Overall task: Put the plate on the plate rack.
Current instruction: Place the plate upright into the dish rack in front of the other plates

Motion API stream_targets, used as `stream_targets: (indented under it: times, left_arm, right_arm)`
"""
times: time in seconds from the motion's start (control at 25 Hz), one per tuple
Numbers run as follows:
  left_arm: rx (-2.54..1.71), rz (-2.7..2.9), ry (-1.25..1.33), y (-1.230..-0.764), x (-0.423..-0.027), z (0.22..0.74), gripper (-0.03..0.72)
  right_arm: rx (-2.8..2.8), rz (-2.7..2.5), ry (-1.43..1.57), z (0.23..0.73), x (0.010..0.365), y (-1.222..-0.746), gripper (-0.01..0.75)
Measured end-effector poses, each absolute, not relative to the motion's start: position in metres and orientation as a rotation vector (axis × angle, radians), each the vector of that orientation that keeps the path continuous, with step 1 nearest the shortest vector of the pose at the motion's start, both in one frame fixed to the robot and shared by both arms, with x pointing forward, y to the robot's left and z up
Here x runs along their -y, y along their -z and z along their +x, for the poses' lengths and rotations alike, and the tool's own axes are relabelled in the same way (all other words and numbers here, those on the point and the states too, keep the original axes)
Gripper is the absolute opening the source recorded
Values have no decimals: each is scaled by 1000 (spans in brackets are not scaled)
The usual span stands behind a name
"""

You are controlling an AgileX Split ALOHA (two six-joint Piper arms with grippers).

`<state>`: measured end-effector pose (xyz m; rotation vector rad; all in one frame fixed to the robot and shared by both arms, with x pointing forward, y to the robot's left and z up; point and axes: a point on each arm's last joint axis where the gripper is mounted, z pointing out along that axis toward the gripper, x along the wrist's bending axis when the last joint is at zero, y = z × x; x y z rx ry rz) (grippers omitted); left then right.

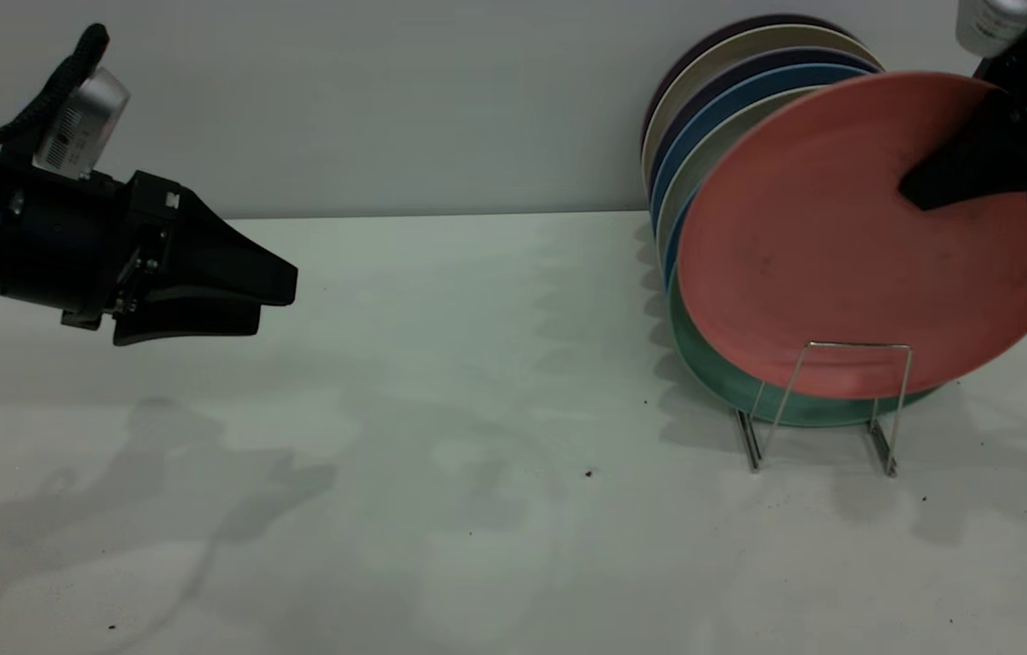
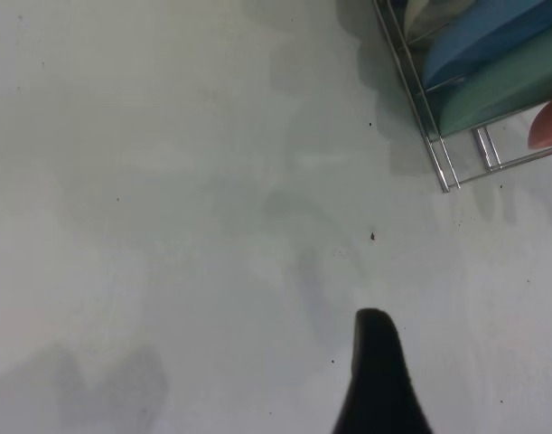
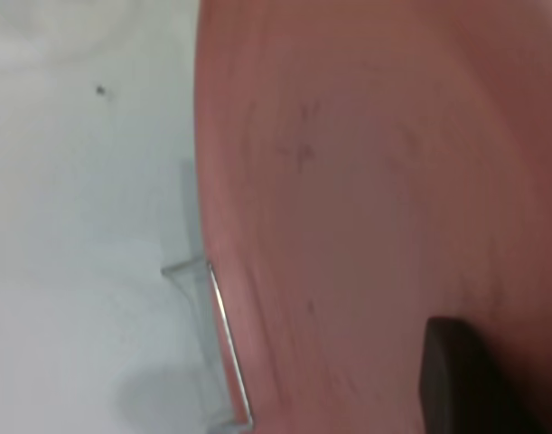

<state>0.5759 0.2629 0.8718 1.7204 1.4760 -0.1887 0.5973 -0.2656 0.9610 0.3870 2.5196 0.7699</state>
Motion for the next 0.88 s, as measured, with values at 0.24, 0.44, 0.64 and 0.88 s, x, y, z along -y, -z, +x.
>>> stream_targets:
  times: [0.24,0.44,0.64,0.88]
  left_arm:
    - [-1476,1720,189,-872,-263,576,541]
    - [-1476,1720,189,-872,-263,576,541]
    - [-1479,1722,185,-872,-263,576,541]
    - [-1481,1722,183,-871,-263,576,540]
  right_arm:
    - [-2524,398,-820,596,263,-962,188]
    - [-2526,398,-825,596,263,-962,262]
    - [-2525,399,-826,596,263,-962,270]
    - [-2516,417,-842,596,262,-963,273]
